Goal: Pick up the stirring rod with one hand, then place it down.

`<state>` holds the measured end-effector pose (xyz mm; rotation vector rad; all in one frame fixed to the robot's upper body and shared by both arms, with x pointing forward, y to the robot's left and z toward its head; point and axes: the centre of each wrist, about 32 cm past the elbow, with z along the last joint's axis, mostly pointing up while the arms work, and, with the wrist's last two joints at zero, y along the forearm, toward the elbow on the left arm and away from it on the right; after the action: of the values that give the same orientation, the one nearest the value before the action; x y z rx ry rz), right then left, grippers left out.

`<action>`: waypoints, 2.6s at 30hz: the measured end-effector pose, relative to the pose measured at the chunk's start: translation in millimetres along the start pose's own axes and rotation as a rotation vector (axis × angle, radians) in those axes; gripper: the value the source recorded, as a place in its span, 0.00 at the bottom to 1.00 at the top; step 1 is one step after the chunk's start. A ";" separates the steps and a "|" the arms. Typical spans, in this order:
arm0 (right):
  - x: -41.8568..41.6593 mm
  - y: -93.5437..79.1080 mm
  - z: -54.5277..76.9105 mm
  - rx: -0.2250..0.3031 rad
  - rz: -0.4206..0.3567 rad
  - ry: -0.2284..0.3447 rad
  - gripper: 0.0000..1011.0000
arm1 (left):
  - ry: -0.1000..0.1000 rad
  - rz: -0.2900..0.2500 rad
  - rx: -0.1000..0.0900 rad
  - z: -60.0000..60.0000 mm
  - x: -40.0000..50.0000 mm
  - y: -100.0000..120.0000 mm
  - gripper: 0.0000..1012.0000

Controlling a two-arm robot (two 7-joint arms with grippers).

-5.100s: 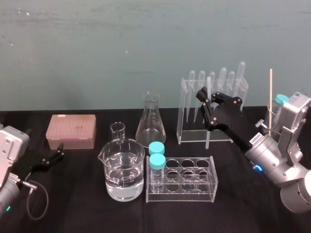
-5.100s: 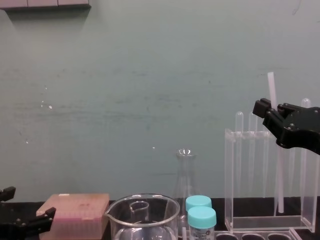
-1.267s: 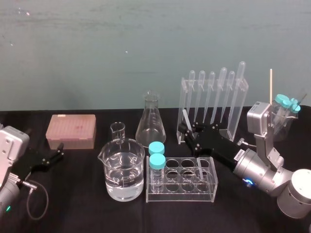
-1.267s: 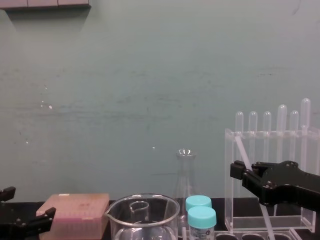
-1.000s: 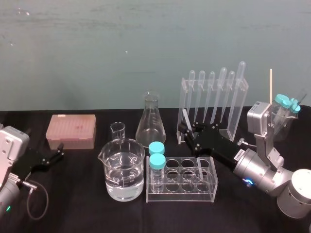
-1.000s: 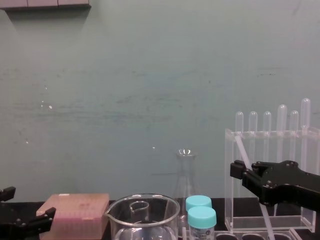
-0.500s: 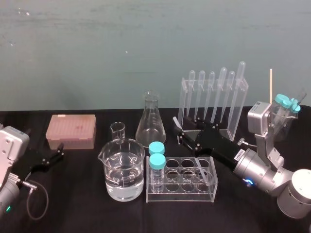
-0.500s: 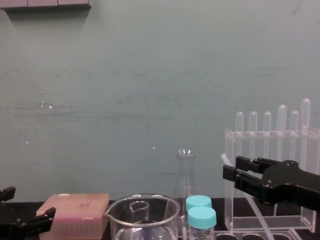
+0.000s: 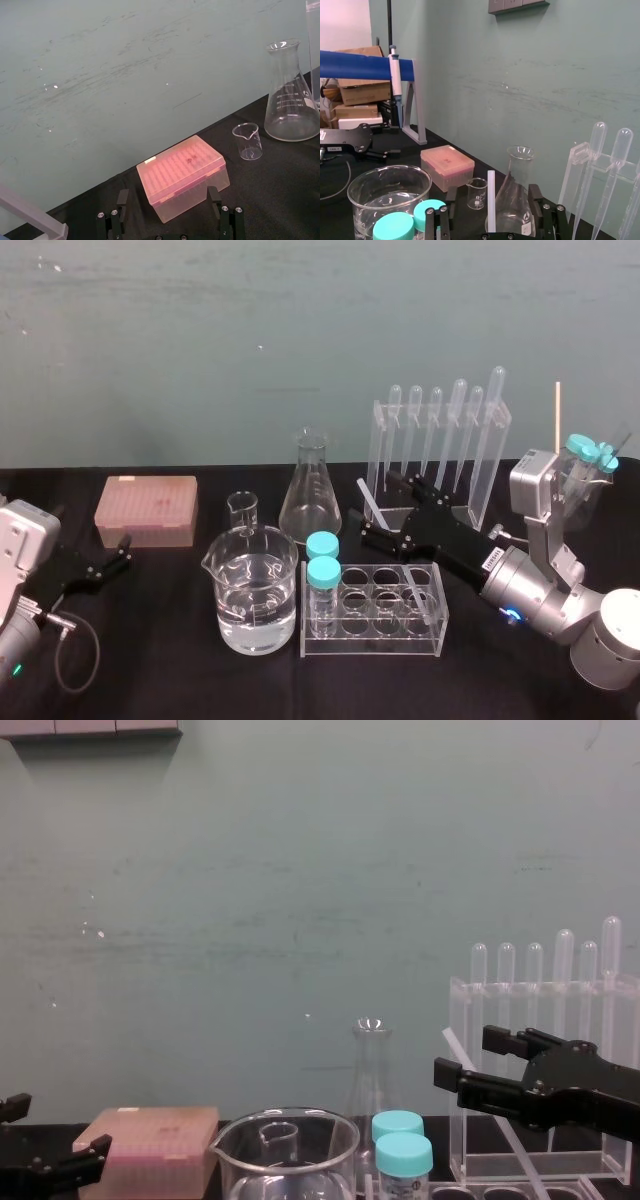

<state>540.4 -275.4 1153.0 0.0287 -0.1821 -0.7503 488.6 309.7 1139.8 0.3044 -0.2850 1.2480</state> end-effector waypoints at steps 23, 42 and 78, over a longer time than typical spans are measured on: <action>13.0 -9.6 24.5 0.159 -0.300 -0.132 0.99 | 0.000 0.000 0.000 0.0 0.0 0.0 0.99; 3.7 -46.2 3.4 -0.153 -0.384 -0.054 0.99 | 0.000 0.000 0.000 0.0 0.0 0.0 0.99; 3.9 -47.1 3.7 -0.148 -0.382 -0.055 0.99 | 0.000 0.000 0.000 0.0 0.0 0.0 0.99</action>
<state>510.7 -312.4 1153.0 -0.1005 -0.1752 -1.1445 488.6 309.7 1139.8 0.3045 -0.2850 1.2479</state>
